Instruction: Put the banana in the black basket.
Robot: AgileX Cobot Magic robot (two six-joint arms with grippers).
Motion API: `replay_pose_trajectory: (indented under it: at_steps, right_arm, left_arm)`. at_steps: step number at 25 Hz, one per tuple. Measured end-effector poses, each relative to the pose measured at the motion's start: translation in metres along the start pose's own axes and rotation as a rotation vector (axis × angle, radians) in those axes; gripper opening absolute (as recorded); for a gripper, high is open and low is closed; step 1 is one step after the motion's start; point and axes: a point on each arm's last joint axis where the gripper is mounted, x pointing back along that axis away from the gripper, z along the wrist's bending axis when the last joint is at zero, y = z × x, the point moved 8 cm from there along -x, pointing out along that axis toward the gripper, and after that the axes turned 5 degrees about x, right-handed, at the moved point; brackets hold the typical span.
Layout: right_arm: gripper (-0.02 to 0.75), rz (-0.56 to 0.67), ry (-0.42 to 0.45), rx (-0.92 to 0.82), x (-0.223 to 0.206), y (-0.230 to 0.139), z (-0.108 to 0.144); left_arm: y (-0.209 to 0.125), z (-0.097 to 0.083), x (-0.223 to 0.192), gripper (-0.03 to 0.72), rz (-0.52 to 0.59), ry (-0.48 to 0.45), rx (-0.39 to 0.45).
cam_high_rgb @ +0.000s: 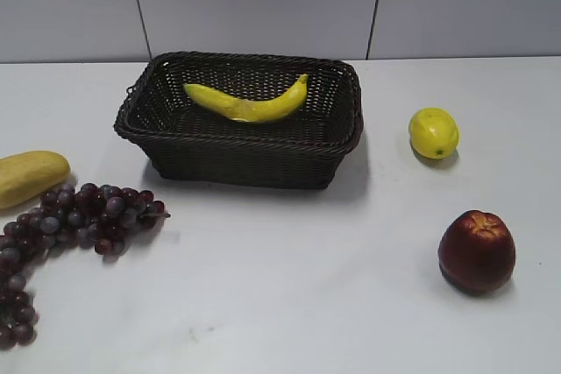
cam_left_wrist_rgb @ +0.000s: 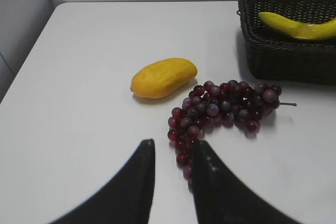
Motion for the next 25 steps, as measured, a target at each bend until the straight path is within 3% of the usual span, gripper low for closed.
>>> replay_pose_trajectory:
  at_steps: [7,25]
  right_arm:
    - [0.573,-0.156,-0.007,0.002,0.022,0.0,0.0]
    - [0.573,-0.159,-0.008,0.006,0.022,-0.002,0.0]
  left_arm:
    - [0.0,0.0,0.0,0.237,0.0,0.0,0.0]
    - [0.0,0.0,0.0,0.237,0.0,-0.001,0.0]
